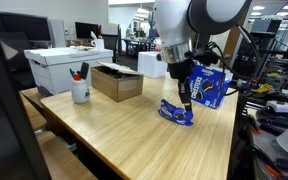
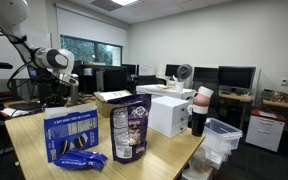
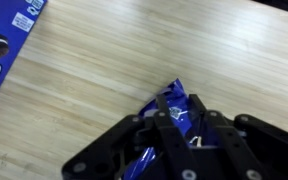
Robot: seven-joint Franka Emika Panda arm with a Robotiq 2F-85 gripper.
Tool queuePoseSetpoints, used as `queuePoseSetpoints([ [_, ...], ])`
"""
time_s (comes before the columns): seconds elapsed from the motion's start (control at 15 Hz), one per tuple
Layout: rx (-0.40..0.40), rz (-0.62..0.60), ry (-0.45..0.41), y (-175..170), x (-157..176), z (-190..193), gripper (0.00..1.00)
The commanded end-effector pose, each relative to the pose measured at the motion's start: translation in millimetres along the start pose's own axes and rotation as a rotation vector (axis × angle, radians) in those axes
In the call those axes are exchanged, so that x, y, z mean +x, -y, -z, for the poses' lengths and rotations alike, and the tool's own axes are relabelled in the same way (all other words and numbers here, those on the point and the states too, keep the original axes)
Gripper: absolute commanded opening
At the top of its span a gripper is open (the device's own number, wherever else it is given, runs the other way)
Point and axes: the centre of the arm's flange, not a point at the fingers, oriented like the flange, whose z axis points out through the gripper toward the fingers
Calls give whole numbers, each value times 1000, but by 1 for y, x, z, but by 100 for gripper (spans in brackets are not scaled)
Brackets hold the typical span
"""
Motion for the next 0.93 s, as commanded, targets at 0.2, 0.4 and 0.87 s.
queuePoseSetpoints([
  [0.2, -20, 29, 12, 6, 3, -1, 40],
  [0.4, -21, 35, 15, 8, 4, -2, 54],
  [0.87, -12, 72, 45, 14, 11, -16, 95],
])
